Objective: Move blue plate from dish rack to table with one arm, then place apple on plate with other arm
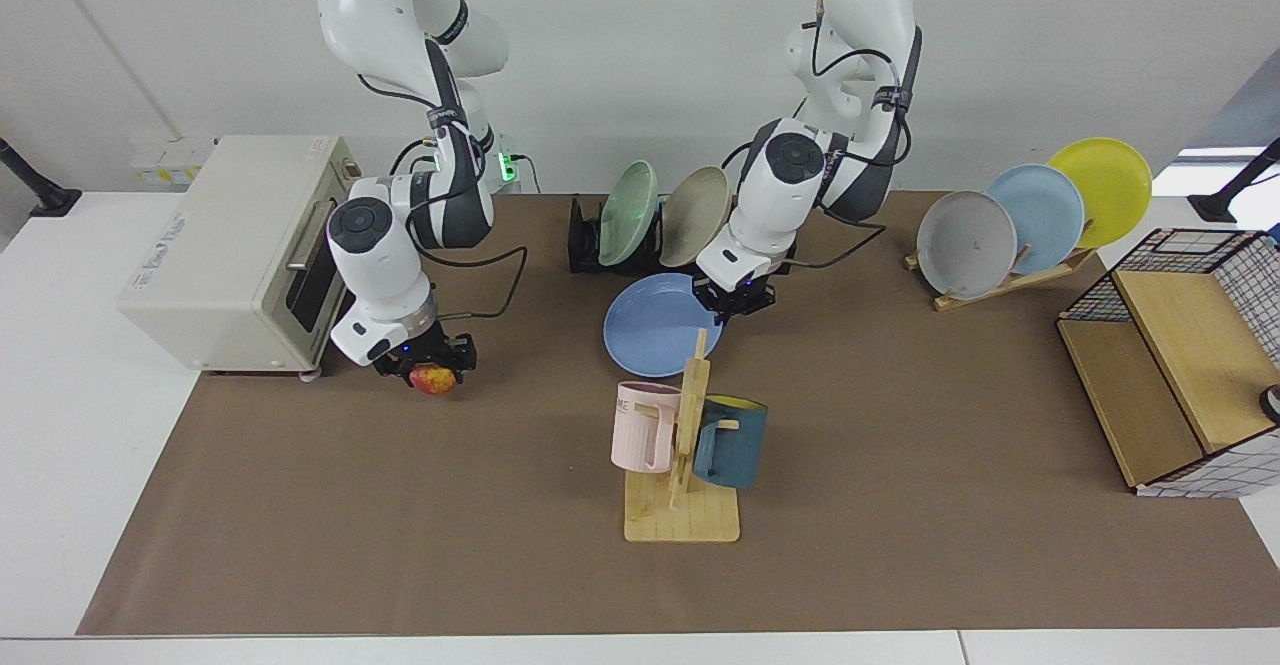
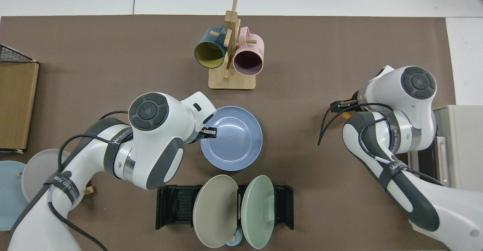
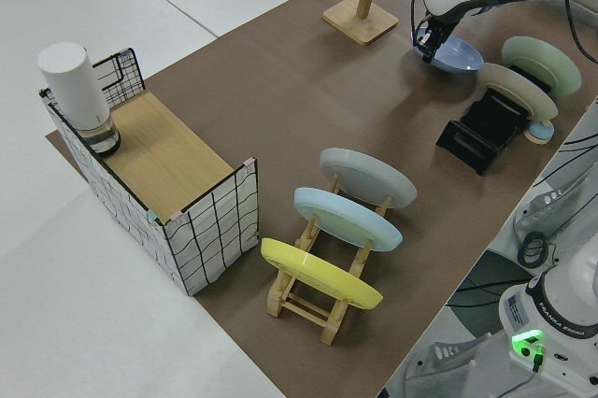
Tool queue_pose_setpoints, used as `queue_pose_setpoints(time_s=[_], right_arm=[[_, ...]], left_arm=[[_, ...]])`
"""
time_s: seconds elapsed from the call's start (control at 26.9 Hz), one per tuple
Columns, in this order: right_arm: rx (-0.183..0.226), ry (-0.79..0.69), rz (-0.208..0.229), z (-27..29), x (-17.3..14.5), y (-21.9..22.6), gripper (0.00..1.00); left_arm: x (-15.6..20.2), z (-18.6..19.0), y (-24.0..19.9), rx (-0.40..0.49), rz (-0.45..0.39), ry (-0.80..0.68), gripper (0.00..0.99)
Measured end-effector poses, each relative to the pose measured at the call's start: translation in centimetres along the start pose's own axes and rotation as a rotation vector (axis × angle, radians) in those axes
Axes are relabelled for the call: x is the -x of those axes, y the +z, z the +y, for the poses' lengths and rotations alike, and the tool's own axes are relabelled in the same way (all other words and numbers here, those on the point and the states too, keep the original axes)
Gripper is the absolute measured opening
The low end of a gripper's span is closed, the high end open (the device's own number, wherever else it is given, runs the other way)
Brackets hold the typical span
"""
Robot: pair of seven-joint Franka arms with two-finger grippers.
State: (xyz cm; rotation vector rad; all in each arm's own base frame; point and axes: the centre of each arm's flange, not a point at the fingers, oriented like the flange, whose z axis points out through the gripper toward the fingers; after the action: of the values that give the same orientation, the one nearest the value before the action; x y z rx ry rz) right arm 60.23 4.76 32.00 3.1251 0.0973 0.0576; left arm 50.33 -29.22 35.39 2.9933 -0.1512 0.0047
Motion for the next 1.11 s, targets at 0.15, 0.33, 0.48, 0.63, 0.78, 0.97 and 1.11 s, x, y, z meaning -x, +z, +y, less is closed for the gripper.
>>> queue_pose_setpoints(time_s=[0.15, 0.33, 0.48, 0.63, 0.78, 0.97, 1.11], right_arm=[[0.000, 0.000, 0.000, 0.0, 0.0, 0.0, 0.75], [0.000, 0.000, 0.000, 0.0, 0.0, 0.0, 0.75], [0.000, 0.000, 0.000, 0.0, 0.0, 0.0, 0.75], [0.000, 0.000, 0.000, 0.0, 0.0, 0.0, 0.75], [0.000, 0.000, 0.000, 0.0, 0.0, 0.0, 0.75], [0.000, 0.000, 0.000, 0.0, 0.0, 0.0, 0.75], [0.000, 0.001, 0.000, -0.1, 0.0, 0.0, 0.75]], left_arm=[[0.4, 0.3, 0.6, 0.004, 0.010, 0.002, 0.048], [0.5, 0.2, 0.8, 0.004, 0.011, 0.001, 0.048], [0.3, 0.1, 0.7, 0.007, 0.018, -0.002, 0.079], [0.1, -0.5, 0.7, 0.005, 0.021, -0.013, 0.330], [-0.2, -1.1, 0.6, 0.003, 0.022, -0.023, 0.537], [-0.5, -1.8, 0.5, -0.002, 0.020, -0.035, 0.841], [-0.9, -3.0, -0.2, -0.023, 0.001, -0.048, 0.982]])
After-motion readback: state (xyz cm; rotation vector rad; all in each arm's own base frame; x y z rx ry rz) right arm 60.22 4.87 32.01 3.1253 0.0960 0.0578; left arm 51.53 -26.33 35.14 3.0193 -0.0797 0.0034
